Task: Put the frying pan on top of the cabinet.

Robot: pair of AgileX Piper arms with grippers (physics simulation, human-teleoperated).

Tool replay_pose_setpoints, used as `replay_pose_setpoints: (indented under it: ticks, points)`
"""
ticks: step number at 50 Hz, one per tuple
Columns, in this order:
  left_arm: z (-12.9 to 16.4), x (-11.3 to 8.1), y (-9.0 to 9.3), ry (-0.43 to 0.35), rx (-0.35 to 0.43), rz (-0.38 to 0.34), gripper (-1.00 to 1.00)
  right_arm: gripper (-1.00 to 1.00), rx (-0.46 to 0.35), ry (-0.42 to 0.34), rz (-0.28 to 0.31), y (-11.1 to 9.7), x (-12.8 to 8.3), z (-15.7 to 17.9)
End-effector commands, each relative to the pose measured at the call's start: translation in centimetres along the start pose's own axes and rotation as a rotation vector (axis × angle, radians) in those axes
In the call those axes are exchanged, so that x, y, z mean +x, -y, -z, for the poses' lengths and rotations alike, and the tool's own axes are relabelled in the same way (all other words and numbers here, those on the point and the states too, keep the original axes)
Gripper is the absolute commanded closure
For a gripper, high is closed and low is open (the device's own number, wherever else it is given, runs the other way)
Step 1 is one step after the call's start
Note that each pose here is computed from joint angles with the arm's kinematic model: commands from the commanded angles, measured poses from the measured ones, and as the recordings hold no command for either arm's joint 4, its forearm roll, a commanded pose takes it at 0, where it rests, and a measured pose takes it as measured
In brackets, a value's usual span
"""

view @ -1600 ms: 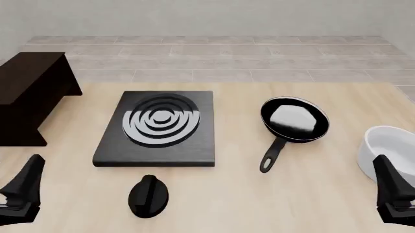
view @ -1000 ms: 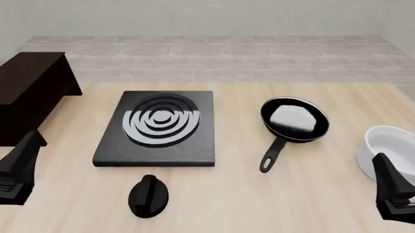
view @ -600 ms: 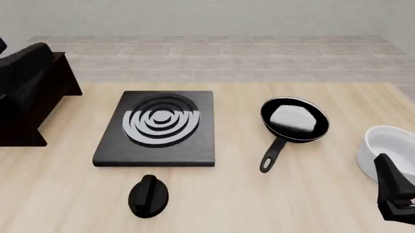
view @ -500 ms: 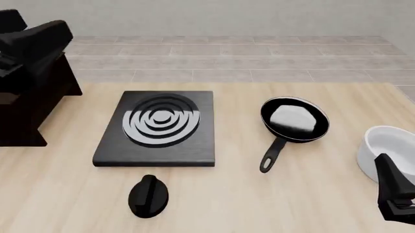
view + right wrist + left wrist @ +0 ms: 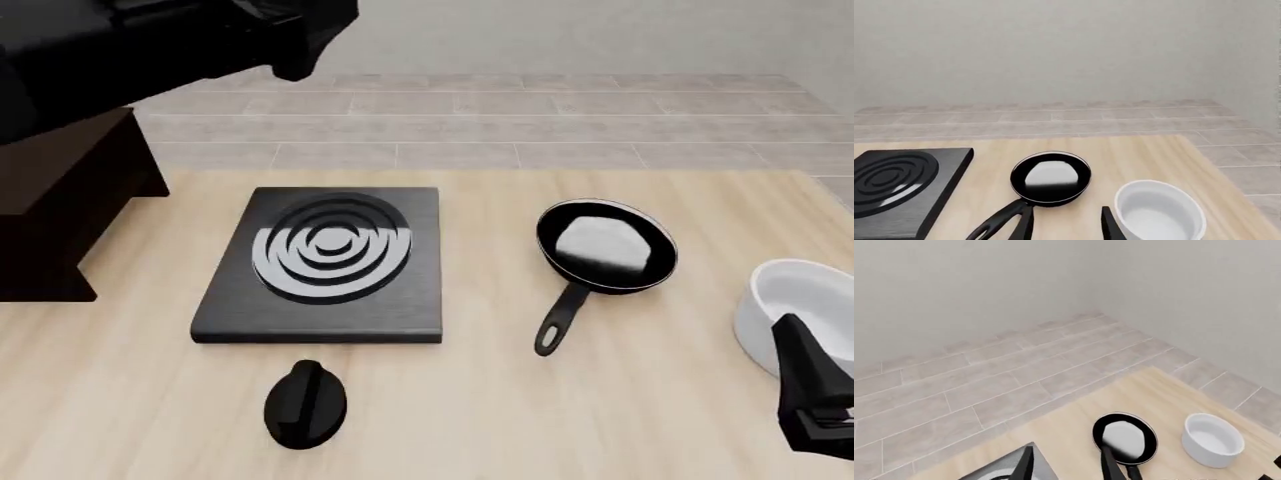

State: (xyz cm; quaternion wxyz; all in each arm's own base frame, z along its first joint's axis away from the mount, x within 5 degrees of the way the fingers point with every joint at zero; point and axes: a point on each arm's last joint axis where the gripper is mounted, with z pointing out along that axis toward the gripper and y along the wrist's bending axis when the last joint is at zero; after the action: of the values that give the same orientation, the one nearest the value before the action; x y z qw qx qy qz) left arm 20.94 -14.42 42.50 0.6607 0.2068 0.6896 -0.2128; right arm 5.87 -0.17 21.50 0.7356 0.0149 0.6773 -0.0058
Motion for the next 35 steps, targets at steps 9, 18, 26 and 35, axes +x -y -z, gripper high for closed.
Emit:
replay_pose_setpoints:
  ticks: [9,18,26,35]
  points:
    - [-9.1,4.0,2.2,-0.127,0.064,-0.009,-1.0,-1.0,0.006,-0.001,0.003,0.0,0.1,0.0]
    - [-11.3,6.2,3.7,-0.176,0.102,-0.023,-1.0,-1.0,0.007,-0.001,0.001,0.0,0.1,0.0]
    - [-13.2,8.8,4.0,-0.225,0.103,-0.012,-1.0,-1.0,-0.001,0.0,0.003,0.0,0.1,0.1]
    - [-15.2,11.0,4.0,-0.26,0.097,-0.015,-1.0,-1.0,0.003,0.002,0.001,0.0,0.1,0.1]
